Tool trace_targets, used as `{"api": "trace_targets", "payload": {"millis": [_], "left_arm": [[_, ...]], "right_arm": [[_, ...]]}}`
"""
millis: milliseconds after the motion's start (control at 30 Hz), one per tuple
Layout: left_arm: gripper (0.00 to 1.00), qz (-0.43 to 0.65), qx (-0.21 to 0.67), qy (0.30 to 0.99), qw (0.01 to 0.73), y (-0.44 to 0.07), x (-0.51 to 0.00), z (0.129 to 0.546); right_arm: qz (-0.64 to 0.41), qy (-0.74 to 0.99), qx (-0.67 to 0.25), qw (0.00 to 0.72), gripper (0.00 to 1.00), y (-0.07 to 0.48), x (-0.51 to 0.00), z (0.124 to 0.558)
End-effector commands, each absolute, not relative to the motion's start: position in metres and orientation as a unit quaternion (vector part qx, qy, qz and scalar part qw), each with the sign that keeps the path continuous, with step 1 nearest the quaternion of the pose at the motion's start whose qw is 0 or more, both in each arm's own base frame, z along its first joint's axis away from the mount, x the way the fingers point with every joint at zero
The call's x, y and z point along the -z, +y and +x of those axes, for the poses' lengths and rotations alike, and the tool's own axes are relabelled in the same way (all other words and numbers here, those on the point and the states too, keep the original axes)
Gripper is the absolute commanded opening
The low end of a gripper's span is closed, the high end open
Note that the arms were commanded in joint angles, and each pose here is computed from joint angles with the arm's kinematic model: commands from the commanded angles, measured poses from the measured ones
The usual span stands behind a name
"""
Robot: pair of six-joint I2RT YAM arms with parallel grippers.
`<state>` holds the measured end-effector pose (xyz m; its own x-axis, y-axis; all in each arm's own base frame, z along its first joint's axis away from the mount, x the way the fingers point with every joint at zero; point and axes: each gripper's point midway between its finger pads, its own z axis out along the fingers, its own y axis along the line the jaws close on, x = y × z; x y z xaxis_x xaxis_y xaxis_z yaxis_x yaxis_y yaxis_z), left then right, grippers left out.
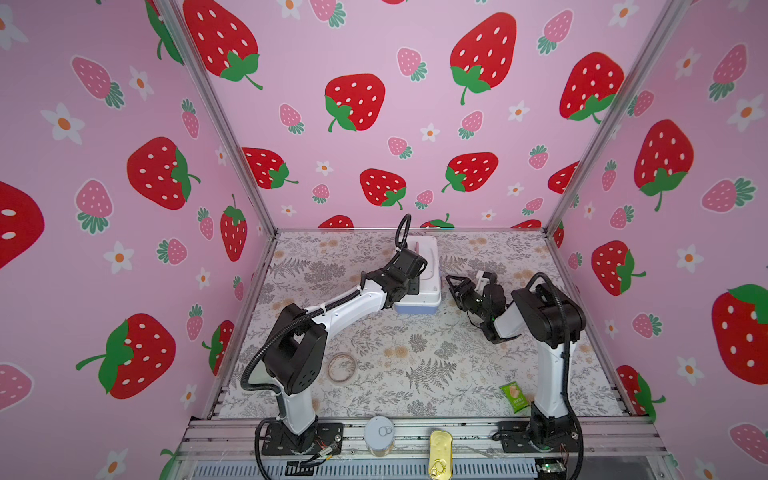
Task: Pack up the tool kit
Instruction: 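Push the pink latch up toward the lid with the right gripper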
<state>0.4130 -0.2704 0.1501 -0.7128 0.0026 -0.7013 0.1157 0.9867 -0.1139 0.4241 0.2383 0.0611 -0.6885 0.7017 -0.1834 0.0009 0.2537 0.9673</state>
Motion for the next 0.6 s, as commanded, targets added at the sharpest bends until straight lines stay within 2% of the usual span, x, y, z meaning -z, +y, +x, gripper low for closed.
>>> {"api": "trace_targets", "payload": {"millis": [0,267,567], "left_arm": [[0.59,0.026,0.077,0.925,0.371,-0.270,-0.141,0.413],[0.59,0.026,0.074,0.927,0.367,-0.269,-0.136,0.412],[0.59,0.026,0.083,0.929,0.359,-0.274,-0.130,0.412]], "right_arm": [[0.270,0.721,-0.579,0.268,1.00,0.250,-0.057,0.405],[0.374,0.658,-0.624,0.194,0.99,0.273,-0.052,0.389],[0.455,0.596,-0.641,0.161,0.99,0.283,-0.049,0.419]]}}
